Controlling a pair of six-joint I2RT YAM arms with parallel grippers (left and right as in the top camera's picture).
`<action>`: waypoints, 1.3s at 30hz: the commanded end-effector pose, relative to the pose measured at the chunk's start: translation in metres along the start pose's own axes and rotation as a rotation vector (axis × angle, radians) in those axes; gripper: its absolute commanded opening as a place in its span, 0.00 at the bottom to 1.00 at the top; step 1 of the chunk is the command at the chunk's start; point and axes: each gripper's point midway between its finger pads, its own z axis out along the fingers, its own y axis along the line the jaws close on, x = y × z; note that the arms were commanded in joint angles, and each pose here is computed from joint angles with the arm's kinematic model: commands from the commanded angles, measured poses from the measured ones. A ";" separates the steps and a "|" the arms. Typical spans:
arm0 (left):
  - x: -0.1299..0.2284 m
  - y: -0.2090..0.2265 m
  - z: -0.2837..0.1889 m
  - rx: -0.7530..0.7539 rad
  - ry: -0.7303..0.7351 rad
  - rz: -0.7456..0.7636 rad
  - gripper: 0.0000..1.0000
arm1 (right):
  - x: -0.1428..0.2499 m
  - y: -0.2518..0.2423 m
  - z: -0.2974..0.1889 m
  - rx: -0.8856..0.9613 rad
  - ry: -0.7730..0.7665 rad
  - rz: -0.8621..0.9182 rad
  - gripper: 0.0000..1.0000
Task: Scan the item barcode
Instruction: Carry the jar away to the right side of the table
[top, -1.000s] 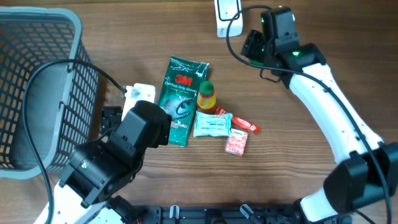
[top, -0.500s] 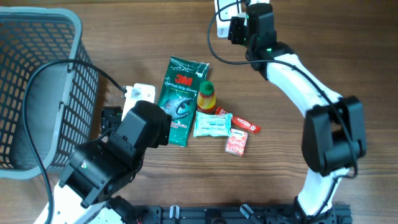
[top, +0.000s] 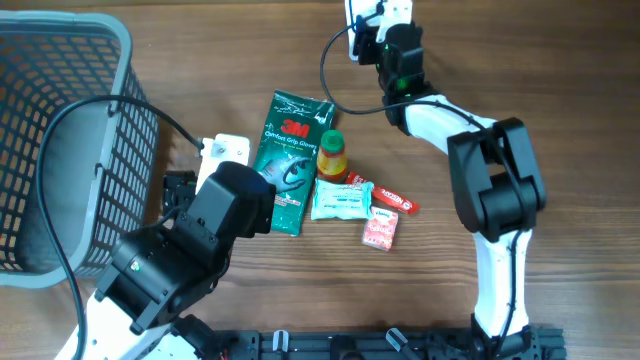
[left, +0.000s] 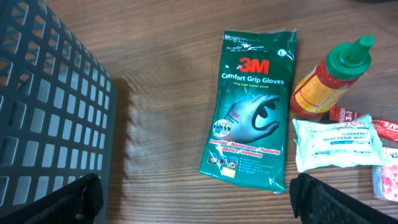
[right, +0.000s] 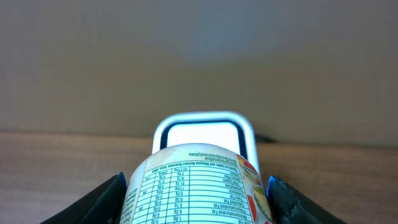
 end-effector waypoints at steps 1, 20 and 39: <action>-0.001 0.000 -0.001 0.004 -0.003 -0.024 1.00 | -0.027 0.010 0.008 -0.038 -0.070 -0.013 0.60; -0.001 0.000 -0.001 0.004 -0.003 -0.024 1.00 | -0.110 -0.066 -0.028 0.179 -0.023 0.006 0.59; -0.001 0.000 -0.001 0.004 -0.003 -0.024 1.00 | -0.018 -0.392 -0.233 0.866 0.466 0.544 0.59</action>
